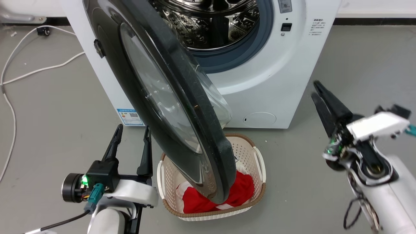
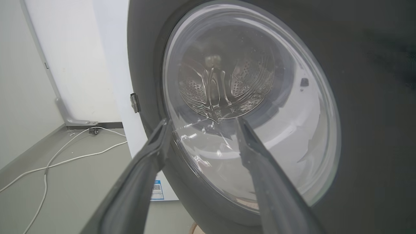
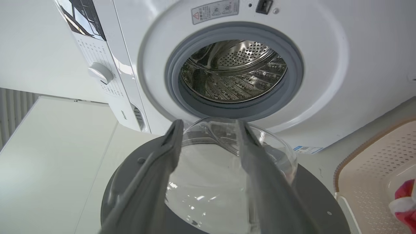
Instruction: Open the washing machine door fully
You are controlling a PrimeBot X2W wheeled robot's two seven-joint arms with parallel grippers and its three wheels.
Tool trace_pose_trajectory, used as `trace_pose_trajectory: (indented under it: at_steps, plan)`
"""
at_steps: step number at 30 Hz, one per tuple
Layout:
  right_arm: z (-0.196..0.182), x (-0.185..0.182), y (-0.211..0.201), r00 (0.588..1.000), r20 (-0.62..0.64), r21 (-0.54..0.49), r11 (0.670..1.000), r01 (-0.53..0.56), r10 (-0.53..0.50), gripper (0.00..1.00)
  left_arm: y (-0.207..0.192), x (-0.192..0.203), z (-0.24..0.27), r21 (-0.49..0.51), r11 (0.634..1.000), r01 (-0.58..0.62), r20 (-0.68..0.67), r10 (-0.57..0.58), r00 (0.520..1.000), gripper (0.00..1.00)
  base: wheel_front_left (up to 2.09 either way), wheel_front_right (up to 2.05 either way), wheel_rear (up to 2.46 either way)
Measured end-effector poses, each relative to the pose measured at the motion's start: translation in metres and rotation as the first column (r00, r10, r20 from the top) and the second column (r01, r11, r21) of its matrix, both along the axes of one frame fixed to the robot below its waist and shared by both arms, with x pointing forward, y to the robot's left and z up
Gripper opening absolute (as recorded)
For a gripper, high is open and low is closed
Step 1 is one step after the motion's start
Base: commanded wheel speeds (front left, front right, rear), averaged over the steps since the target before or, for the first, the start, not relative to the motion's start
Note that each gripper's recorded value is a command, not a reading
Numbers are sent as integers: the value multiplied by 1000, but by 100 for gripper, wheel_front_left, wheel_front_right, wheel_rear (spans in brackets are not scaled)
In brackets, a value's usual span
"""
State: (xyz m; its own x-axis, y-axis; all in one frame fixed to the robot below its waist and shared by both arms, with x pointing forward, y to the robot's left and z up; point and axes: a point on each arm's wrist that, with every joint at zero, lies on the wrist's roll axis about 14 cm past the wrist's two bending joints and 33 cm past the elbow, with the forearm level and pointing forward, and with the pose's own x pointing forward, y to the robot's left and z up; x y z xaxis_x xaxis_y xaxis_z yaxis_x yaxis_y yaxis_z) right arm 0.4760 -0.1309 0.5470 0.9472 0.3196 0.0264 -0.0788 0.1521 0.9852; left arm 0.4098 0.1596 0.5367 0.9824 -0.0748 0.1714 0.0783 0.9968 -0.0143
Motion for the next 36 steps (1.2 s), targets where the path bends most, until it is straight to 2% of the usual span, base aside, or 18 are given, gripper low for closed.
trace_pose_trajectory:
  at_steps: [4,8,12,15,16,18,20,24,26,28,29,30,31,34,36]
  plan:
    - [-18,-25,-28,992,-19,-2,992,128,-128,100,0,-4,-1,-3,1000,0,-4,0,1000,100,0,0,0]
    - [-28,-45,-50,969,-14,-19,969,247,-247,100,-1,-5,-1,-4,1000,1,-2,-1,1000,100,0,0,0]
    - [-39,-64,-69,941,19,-127,933,337,-337,100,-2,-6,0,-4,1000,5,-2,-5,1000,100,0,0,0]
    - [-40,-72,-84,929,87,-267,890,371,-361,100,-4,-7,0,-3,1000,11,-1,-11,1000,100,0,0,0]
    - [-38,-74,-91,922,119,-318,865,387,-369,100,-4,-7,0,-2,1000,12,-1,-12,1000,100,0,0,0]
    - [-25,-75,-110,895,219,-432,784,446,-389,100,-5,-7,1,0,1000,14,2,-14,1000,100,0,0,0]
    - [-13,-79,-118,872,317,-547,680,489,-372,100,-5,-8,2,0,1000,15,4,-15,1000,100,0,0,0]
    - [20,-85,-113,821,501,-696,436,570,-274,100,-5,-8,2,1,1000,15,6,-15,1000,100,0,0,0]
    - [33,-89,-104,800,560,-727,335,599,-216,100,-5,-8,2,2,1000,14,7,-14,1000,100,0,0,0]
    - [45,-92,-93,781,605,-739,257,623,-155,100,-4,-8,3,4,1000,13,8,-13,1000,100,0,0,0]
    - [52,-94,-87,771,625,-740,221,635,-123,100,-4,-8,3,5,1000,11,8,-11,1000,100,0,0,0]
    - [56,-95,-82,766,634,-740,206,640,-103,100,-4,-8,3,4,1000,12,9,-12,1000,100,0,0,0]
    - [57,-97,-76,769,636,-751,172,637,-68,100,-4,-8,3,7,1000,12,10,-12,1000,100,0,0,0]
    - [56,-102,-58,780,625,-773,134,620,-4,100,-3,-8,4,13,1000,9,14,-9,1000,100,0,0,0]
    - [48,-106,-50,799,601,-793,137,594,12,100,-2,-7,6,14,1000,6,20,-7,1000,100,0,0,0]
